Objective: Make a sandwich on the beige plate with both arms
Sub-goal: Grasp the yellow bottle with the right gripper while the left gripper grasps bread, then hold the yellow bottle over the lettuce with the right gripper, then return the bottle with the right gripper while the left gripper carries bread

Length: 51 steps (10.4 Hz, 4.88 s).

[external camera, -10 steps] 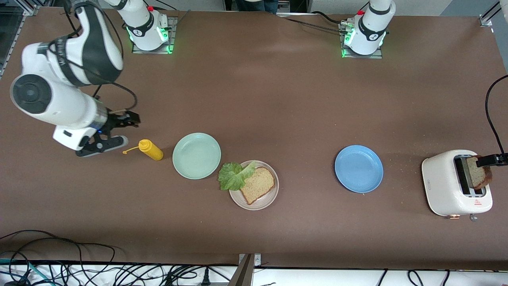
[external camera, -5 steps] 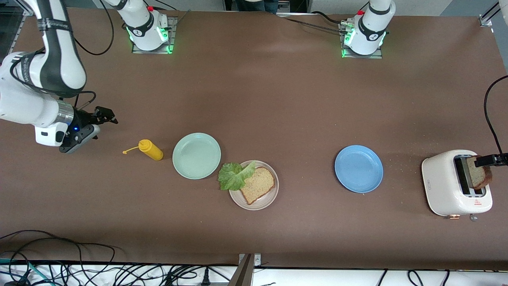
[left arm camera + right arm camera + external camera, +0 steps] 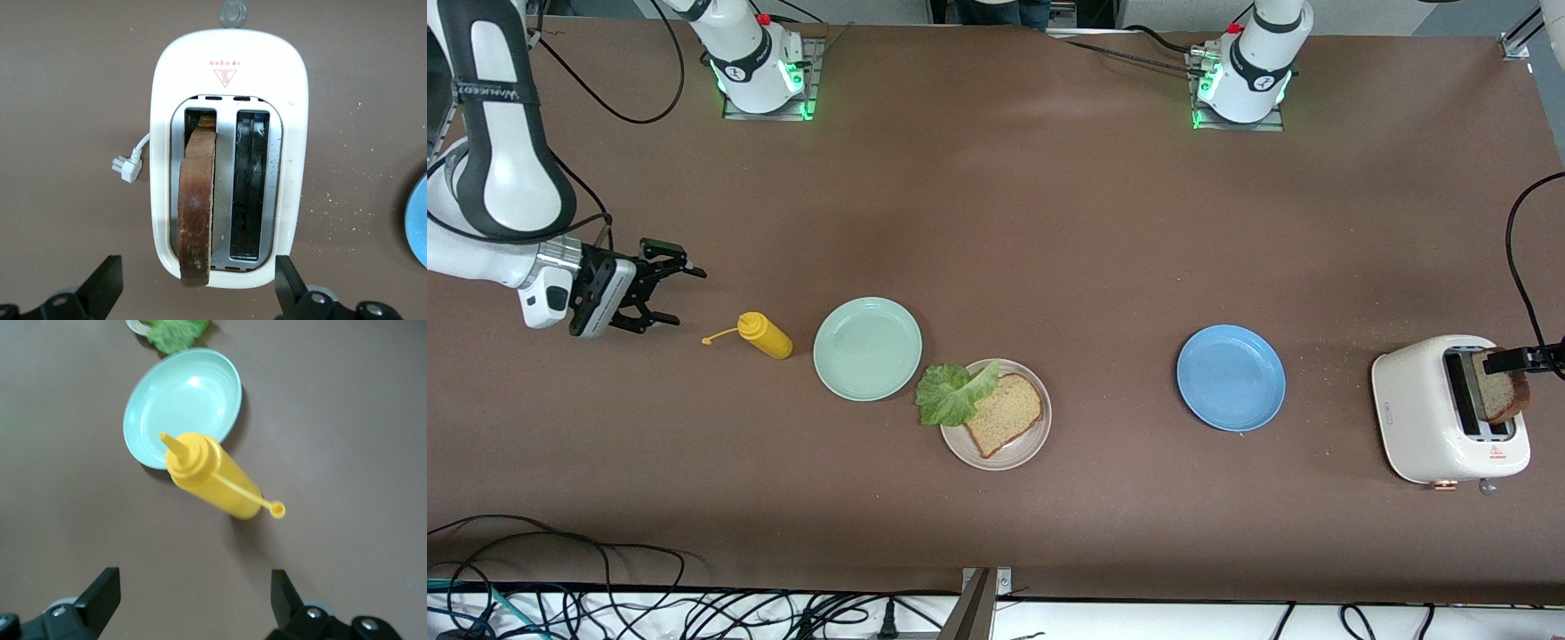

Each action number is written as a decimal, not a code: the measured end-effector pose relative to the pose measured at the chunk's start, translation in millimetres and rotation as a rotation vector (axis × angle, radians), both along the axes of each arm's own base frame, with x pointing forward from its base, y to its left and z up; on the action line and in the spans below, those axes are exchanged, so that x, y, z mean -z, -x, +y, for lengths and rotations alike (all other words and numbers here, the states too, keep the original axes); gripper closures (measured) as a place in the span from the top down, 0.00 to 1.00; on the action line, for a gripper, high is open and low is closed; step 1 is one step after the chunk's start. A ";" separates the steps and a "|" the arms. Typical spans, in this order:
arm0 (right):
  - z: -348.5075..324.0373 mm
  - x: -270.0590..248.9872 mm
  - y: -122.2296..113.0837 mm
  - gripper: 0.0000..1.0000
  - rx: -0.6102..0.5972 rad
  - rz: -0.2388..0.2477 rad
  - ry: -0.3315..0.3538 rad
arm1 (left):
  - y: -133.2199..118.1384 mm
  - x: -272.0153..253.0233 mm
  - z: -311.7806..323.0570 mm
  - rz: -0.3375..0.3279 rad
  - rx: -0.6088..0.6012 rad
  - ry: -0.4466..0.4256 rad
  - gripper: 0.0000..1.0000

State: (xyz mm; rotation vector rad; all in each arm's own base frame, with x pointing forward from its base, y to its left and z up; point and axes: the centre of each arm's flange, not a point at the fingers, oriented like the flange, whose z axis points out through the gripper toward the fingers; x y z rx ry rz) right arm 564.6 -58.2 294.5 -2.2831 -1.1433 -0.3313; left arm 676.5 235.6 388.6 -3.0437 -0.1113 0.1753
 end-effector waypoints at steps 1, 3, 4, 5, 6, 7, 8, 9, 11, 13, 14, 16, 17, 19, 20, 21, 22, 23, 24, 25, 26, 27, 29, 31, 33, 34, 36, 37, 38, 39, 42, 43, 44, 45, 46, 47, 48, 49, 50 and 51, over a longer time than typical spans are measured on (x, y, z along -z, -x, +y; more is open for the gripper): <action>-2.2 18.2 1.7 1.00 -0.026 -0.037 -0.063 | 0.7 9.0 4.0 0.012 -0.006 0.003 0.99; -9.4 61.2 7.3 1.00 -0.061 -0.110 -0.175 | 1.5 20.4 8.5 0.027 -0.010 0.008 0.94; -10.9 82.6 10.2 1.00 -0.065 -0.147 -0.226 | 1.4 22.3 8.6 0.029 -0.010 0.008 0.81; -8.4 102.0 12.3 1.00 -0.063 -0.186 -0.280 | 1.3 23.3 8.5 0.030 -0.009 0.009 0.65; -3.1 116.9 13.3 1.00 -0.052 -0.227 -0.333 | 1.2 23.9 8.4 0.031 -0.008 0.009 0.51; 3.8 129.0 14.2 1.00 -0.041 -0.261 -0.386 | 1.1 24.1 8.3 0.031 -0.007 0.010 0.37; 10.4 140.1 15.3 1.00 -0.033 -0.290 -0.431 | 0.8 23.9 8.4 0.028 -0.007 0.009 0.23; 15.8 148.3 15.3 1.00 -0.030 -0.325 -0.463 | 0.3 23.5 8.5 0.024 -0.006 0.008 0.13; 26.8 153.0 10.0 0.98 -0.046 -0.384 -0.495 | -0.5 22.3 8.4 0.019 -0.005 0.006 0.12; 33.0 148.1 3.0 0.85 -0.061 -0.405 -0.502 | -3.9 10.3 5.6 -0.004 0.001 0.002 0.12; 33.7 146.8 1.3 0.70 -0.063 -0.408 -0.503 | -5.3 -3.6 2.7 -0.026 0.006 -0.002 0.12; 34.1 145.9 0.2 0.41 -0.038 -0.378 -0.508 | -3.3 -43.2 0.3 -0.077 0.008 -0.017 0.11; 35.7 144.2 -2.2 0.36 -0.017 -0.345 -0.508 | -0.2 -62.9 -1.7 -0.098 0.009 -0.022 0.08; 41.2 134.9 -16.1 0.30 0.000 -0.262 -0.460 | 5.2 -95.5 -9.9 -0.134 0.014 -0.019 0.08; 45.6 125.7 -27.3 0.27 0.001 -0.208 -0.422 | 8.1 -107.0 -13.2 -0.146 0.012 -0.008 0.08; 53.5 113.9 -40.0 0.25 -0.005 -0.143 -0.369 | 11.8 -117.1 -16.7 -0.153 0.005 0.016 0.08; 64.3 97.9 -55.1 0.23 -0.022 -0.075 -0.293 | 15.5 -125.6 -21.4 -0.157 -0.002 0.050 0.08; 78.2 78.0 -71.3 0.17 -0.031 -0.007 -0.206 | 18.7 -133.3 -26.6 -0.161 -0.006 0.080 0.08; 96.8 56.4 -86.8 0.09 -0.034 0.045 -0.123 | 22.3 -139.4 -31.6 -0.154 -0.009 0.099 0.08; 116.9 38.9 -97.6 0.08 -0.031 0.081 -0.057 | 24.8 -143.3 -37.0 -0.145 -0.016 0.117 0.08; 138.2 25.6 -104.3 0.08 -0.018 0.114 0.004 | 25.8 -147.5 -43.3 -0.147 -0.030 0.137 0.08; 160.7 13.5 -108.9 0.08 0.004 0.145 0.077 | 26.6 -153.3 -48.4 -0.159 -0.053 0.161 0.08; 206.5 -8.3 -112.6 0.08 0.000 0.154 0.261 | 27.5 -158.9 -52.6 -0.174 -0.084 0.201 0.08; 251.5 -26.9 -113.0 0.08 -0.070 0.087 0.413 | 26.9 -159.4 -54.0 -0.188 -0.130 0.255 0.08; 300.6 -44.5 -112.8 0.08 -0.185 -0.033 0.587 | 27.3 -159.5 -52.7 -0.194 -0.146 0.283 0.08; 330.5 -49.0 -109.8 0.08 -0.269 -0.111 0.701 | 27.3 -159.1 -52.9 -0.193 -0.148 0.284 0.08; 392.3 -46.5 -95.3 0.08 -0.420 -0.254 0.911 | 27.3 -158.6 -53.5 -0.191 -0.154 0.285 0.08; 414.6 -39.9 -87.2 0.08 -0.457 -0.293 0.973 | 27.3 -158.4 -53.7 -0.190 -0.156 0.285 0.08; 429.0 -33.4 -82.3 0.08 -0.474 -0.324 1.026 | 27.3 -158.0 -53.9 -0.188 -0.156 0.286 0.08; 439.9 -28.9 -81.3 0.08 -0.489 -0.362 1.088 | 27.3 -157.4 -54.3 -0.186 -0.156 0.286 0.08; 482.8 -9.1 -70.7 0.08 -0.545 -0.461 1.226 | 27.7 -153.2 -54.4 -0.176 -0.157 0.289 0.08; 490.2 -6.8 -67.6 0.08 -0.552 -0.471 1.237 | 27.8 -152.4 -54.6 -0.175 -0.157 0.289 0.08; 489.9 -11.1 -69.1 0.08 -0.543 -0.474 1.234 | 27.7 -152.2 -55.0 -0.174 -0.157 0.290 0.08; 484.0 -19.7 -73.0 0.08 -0.512 -0.456 1.209 | 27.4 -152.2 -56.2 -0.173 -0.155 0.291 0.08; 469.6 -31.1 -78.8 0.08 -0.460 -0.406 1.152 | 26.9 -151.9 -58.1 -0.172 -0.155 0.292 0.08; 445.7 -44.9 -86.7 0.08 -0.406 -0.347 1.085 | 26.3 -151.7 -60.6 -0.171 -0.162 0.293 0.08; 417.1 -55.2 -93.0 0.08 -0.370 -0.282 1.008 | 25.1 -151.6 -65.4 -0.168 -0.171 0.297 0.08; 388.5 -62.4 -96.8 0.08 -0.348 -0.213 0.900 | 22.2 -151.8 -77.0 -0.165 -0.191 0.308 0.08; 360.0 -66.1 -99.4 0.08 -0.333 -0.147 0.769 | 17.9 -152.4 -96.4 -0.157 -0.222 0.322 0.08; 330.1 -66.4 -101.9 0.08 -0.330 -0.097 0.641 | 12.8 -153.3 -124.4 -0.144 -0.263 0.338 0.08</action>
